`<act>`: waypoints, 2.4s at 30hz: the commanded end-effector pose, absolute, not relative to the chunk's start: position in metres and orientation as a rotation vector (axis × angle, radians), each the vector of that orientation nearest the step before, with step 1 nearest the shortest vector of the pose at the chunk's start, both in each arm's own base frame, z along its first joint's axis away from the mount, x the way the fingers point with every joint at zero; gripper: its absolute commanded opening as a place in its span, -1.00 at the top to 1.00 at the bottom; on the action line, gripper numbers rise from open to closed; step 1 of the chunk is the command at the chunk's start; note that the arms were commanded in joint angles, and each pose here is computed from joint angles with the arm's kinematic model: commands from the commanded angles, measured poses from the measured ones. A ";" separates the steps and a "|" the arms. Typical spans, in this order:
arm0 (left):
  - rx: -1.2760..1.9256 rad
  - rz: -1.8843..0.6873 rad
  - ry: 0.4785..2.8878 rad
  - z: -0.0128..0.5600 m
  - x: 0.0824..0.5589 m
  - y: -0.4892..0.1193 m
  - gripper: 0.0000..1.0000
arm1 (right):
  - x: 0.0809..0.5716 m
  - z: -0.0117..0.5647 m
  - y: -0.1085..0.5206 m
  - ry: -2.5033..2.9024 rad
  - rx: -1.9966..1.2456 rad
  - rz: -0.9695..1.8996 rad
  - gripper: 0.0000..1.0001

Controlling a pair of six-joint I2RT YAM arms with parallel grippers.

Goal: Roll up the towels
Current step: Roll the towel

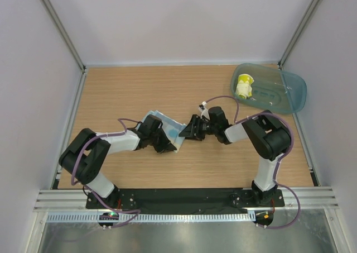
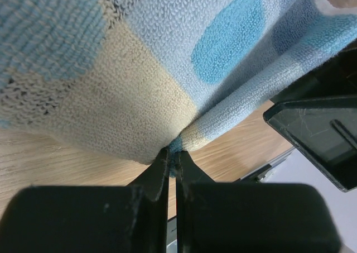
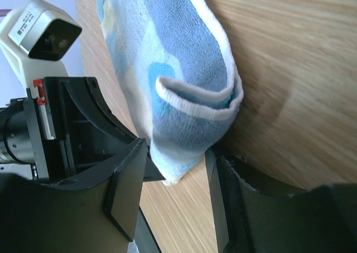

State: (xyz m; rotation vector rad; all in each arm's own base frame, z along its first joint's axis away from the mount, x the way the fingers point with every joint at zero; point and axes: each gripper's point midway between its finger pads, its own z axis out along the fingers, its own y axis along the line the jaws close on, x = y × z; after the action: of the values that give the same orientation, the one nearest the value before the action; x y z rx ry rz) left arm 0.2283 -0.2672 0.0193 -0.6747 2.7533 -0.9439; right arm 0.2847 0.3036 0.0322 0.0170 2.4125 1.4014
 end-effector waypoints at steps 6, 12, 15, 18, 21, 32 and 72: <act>-0.689 -0.901 2.826 0.000 0.210 -0.258 0.99 | 0.297 0.013 0.310 2.416 0.078 1.346 0.00; -0.676 -0.944 2.816 0.001 0.212 -0.262 0.99 | 0.295 0.017 0.311 2.393 0.088 1.375 0.32; -0.657 -0.949 2.813 0.003 0.213 -0.263 0.99 | 0.295 0.022 0.310 2.372 0.102 1.390 0.44; -0.592 -0.948 2.814 0.005 0.214 -0.264 0.99 | 0.296 0.029 0.311 2.370 0.107 1.389 0.58; -0.491 -0.867 2.841 0.005 0.212 -0.260 0.85 | 0.296 0.033 0.307 2.417 0.107 1.332 0.66; -0.092 -0.259 2.700 0.049 0.223 -0.243 0.35 | 0.290 0.042 0.289 2.651 0.123 1.023 0.77; 0.520 -0.048 2.404 0.035 0.219 -0.319 -0.05 | 0.275 0.072 0.290 2.757 0.012 0.950 0.84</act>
State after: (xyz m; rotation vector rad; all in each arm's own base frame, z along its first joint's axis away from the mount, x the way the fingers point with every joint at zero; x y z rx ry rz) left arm 0.2131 -0.3204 0.0344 0.5229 2.4348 -0.0706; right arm 0.2710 0.2813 0.0406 0.0767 2.8279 0.8874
